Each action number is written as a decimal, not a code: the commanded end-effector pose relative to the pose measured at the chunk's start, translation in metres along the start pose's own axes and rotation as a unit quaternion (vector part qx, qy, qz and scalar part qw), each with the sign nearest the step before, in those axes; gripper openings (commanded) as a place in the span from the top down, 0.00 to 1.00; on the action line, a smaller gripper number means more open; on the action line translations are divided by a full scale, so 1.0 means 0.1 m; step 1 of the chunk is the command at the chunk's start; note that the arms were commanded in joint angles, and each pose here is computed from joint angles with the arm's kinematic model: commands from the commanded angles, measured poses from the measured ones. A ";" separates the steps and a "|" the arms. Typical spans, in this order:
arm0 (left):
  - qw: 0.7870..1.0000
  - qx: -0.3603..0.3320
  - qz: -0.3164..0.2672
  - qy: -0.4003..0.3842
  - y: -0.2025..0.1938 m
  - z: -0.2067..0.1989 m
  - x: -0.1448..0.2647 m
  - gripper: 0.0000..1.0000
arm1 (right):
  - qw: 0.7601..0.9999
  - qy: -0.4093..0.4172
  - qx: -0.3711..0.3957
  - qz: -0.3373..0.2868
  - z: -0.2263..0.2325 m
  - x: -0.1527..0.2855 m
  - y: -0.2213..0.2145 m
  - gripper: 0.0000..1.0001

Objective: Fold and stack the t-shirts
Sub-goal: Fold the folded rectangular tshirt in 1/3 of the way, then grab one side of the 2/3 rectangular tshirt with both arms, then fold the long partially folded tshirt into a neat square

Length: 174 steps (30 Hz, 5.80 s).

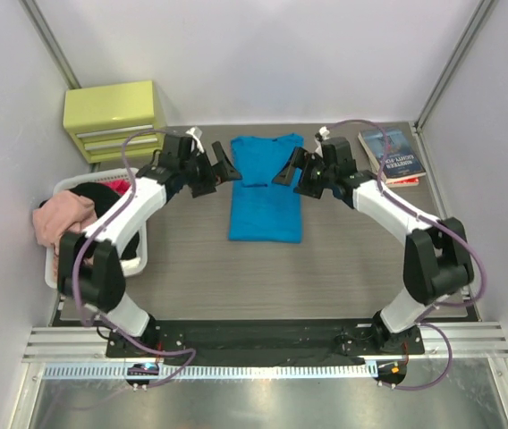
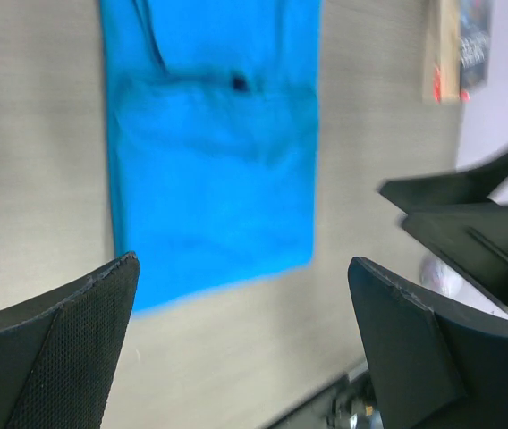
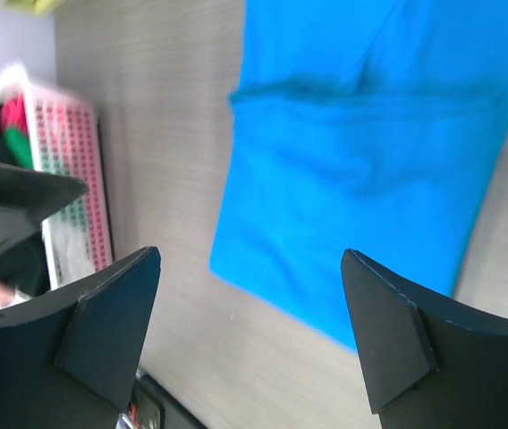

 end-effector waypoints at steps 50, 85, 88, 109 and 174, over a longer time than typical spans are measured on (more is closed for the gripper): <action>0.982 0.070 0.109 0.136 -1.14 1.28 -0.30 1.00 | 0.967 -0.170 -0.026 0.186 -0.79 0.10 -1.72 0.99; 0.996 0.061 -0.044 0.040 -0.69 0.03 0.82 1.00 | 0.988 -0.129 -0.036 0.072 0.09 0.80 -0.56 0.99; 0.997 0.058 -0.046 0.034 -0.54 -0.03 0.65 1.00 | 0.988 -0.140 -0.022 0.054 0.09 0.70 -0.34 0.99; 0.994 0.064 -0.076 0.036 0.36 -0.03 -0.28 1.00 | 0.995 -0.093 -0.022 0.023 -0.24 -0.41 0.63 0.99; 0.990 0.044 -0.132 0.019 1.37 -0.29 -0.79 0.00 | 0.992 0.012 0.046 -0.113 -0.55 -0.78 1.87 0.18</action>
Point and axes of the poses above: each gripper's point midway between its finger pads, its own x axis back along the fingers, its own z axis along the line the jaws close on, y = z × x, the point moved 9 cm from there along x, back along the fingers, and after that the axes turned 13 degrees about x, right-handed, at the moved point
